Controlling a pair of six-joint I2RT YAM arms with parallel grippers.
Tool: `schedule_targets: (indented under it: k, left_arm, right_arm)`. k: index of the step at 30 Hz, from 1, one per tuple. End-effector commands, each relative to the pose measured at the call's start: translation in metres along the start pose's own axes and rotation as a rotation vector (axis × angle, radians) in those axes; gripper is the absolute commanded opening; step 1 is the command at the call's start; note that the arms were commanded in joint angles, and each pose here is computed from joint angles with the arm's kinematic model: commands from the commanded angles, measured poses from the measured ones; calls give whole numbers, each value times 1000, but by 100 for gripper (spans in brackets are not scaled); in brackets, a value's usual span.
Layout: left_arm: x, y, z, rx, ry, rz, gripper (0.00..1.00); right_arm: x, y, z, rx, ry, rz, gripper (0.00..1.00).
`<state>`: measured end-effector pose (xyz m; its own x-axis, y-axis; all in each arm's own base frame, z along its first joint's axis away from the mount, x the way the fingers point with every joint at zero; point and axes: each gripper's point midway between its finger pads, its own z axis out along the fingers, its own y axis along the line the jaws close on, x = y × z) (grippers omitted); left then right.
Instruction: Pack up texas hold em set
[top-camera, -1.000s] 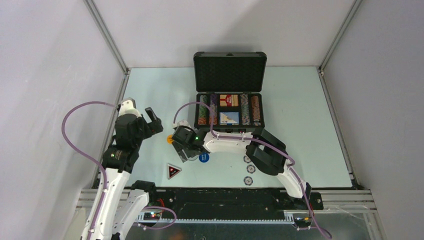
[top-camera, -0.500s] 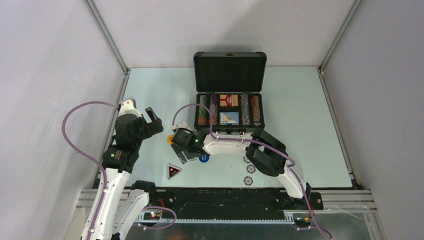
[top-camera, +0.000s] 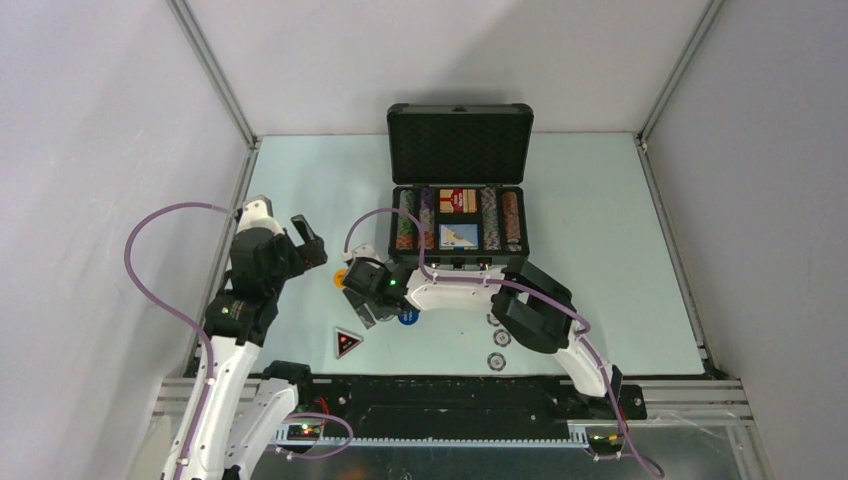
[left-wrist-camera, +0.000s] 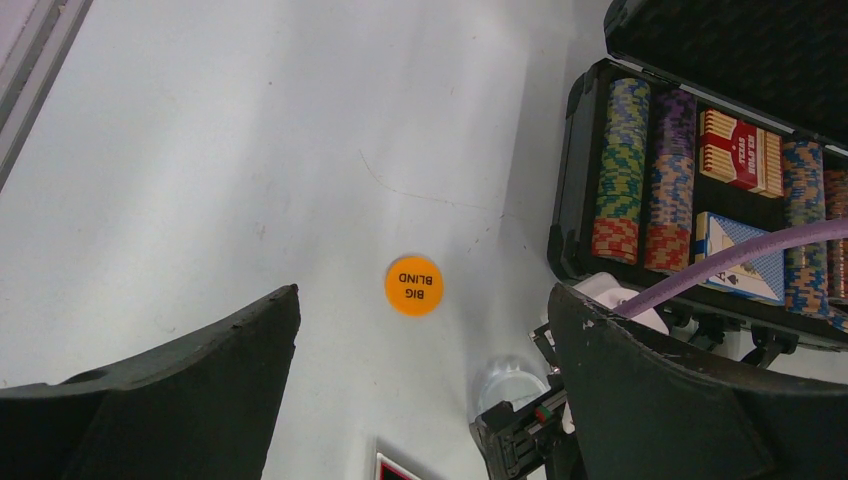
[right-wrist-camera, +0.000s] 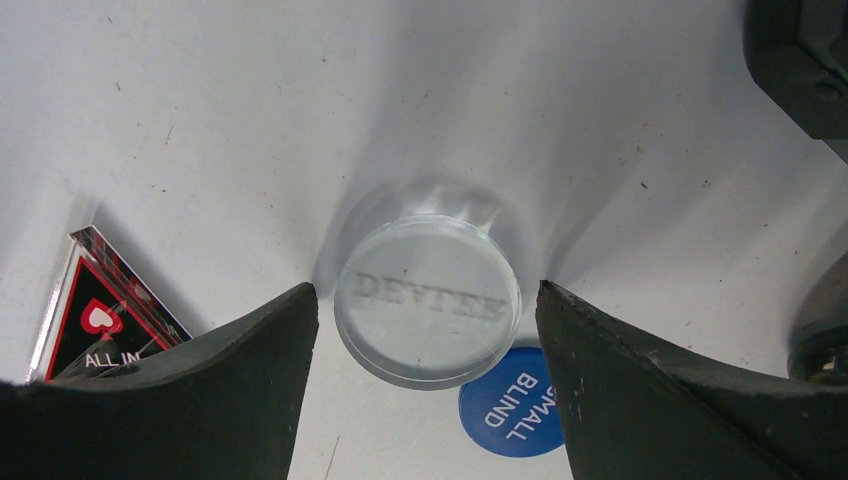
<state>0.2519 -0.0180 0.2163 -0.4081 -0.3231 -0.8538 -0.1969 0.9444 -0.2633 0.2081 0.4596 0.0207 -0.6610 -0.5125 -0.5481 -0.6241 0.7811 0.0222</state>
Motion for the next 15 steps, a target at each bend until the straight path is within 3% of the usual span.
schedule_targets:
  k: [1, 5, 15]
  left_arm:
    - [-4, 1, 0, 2, -17, 18, 98]
    - [-4, 1, 0, 2, -15, 19, 98]
    - [-4, 1, 0, 0, -16, 19, 98]
  right_arm:
    - [53, -17, 4, 64, 165, -77, 83]
    - [57, -16, 6, 66, 173, -90, 78]
    - [52, -17, 7, 66, 154, -69, 56]
